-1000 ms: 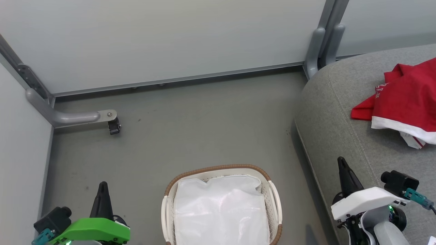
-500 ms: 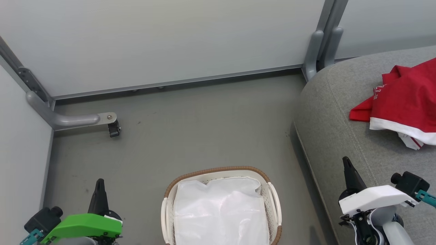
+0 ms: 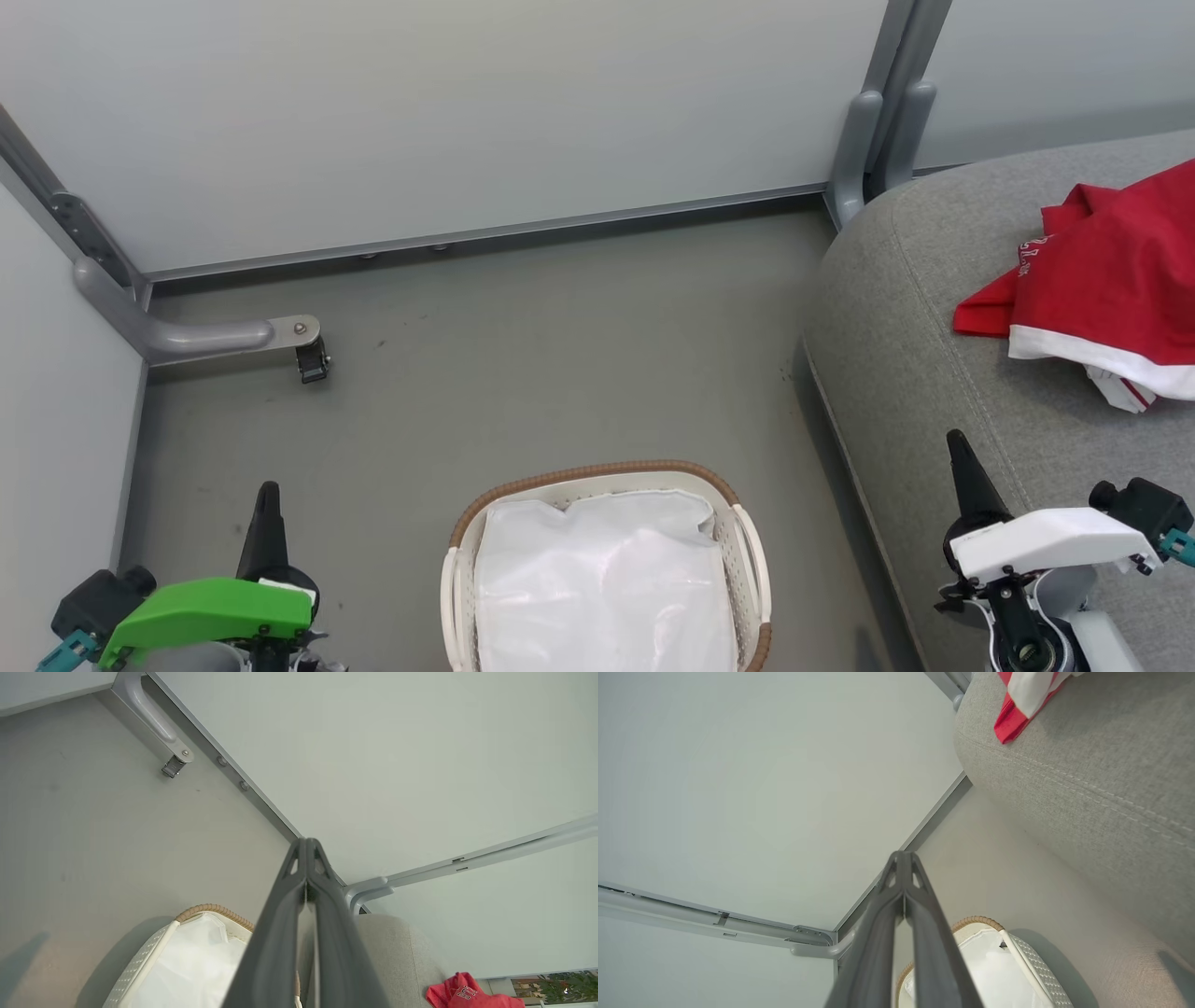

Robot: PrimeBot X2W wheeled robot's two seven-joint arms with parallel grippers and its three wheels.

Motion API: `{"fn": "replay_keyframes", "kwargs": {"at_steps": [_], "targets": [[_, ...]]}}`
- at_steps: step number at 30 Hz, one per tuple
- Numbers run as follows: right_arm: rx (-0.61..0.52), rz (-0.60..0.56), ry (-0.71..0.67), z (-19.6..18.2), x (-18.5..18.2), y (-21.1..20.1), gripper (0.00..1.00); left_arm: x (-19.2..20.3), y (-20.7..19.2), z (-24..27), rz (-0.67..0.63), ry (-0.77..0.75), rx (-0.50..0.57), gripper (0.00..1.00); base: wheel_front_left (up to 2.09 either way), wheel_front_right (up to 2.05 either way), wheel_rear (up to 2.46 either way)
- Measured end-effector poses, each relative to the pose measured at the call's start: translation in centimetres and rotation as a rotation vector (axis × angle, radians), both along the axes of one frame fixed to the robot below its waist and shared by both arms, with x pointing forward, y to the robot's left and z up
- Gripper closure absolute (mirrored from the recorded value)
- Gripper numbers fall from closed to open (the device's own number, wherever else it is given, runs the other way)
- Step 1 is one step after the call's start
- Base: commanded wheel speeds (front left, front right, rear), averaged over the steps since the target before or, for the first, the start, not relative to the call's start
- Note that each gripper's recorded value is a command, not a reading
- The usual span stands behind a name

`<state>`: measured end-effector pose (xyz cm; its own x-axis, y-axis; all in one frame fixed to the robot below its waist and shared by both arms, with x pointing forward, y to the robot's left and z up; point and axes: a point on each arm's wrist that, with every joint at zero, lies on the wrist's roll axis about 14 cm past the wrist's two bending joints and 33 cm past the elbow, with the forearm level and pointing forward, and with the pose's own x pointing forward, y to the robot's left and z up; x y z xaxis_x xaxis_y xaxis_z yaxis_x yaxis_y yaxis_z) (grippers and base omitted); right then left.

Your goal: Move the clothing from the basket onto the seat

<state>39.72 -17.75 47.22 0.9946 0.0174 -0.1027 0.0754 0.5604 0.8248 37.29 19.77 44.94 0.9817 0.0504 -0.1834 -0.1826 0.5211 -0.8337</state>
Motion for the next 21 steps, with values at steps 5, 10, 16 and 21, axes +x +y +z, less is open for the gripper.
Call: {"fn": "replay_keyframes", "kwargs": {"at_steps": [5, 10, 16, 21], "targets": [[0.056, -0.009, -0.002, 0.2, 0.0, -0.2, 1.00, 0.1, 0.1, 0.2, 0.007, -0.008, -0.050, 1.00, 0.00, 0.00, 0.00], [0.108, -0.017, -0.005, 0.4, -0.1, -0.4, 1.00, 0.2, 0.1, 0.7, 0.011, -0.022, -0.097, 1.00, 0.00, 0.00, 0.00], [0.168, -0.025, -0.009, 0.7, -0.1, -0.6, 1.00, 0.5, 0.0, 1.2, 0.013, -0.040, -0.154, 1.00, 0.00, 0.00, 0.00], [0.217, -0.030, -0.015, 0.9, -0.2, -0.8, 1.00, 0.6, 0.1, 1.5, 0.016, -0.049, -0.199, 1.00, 0.00, 0.00, 0.00]]}}
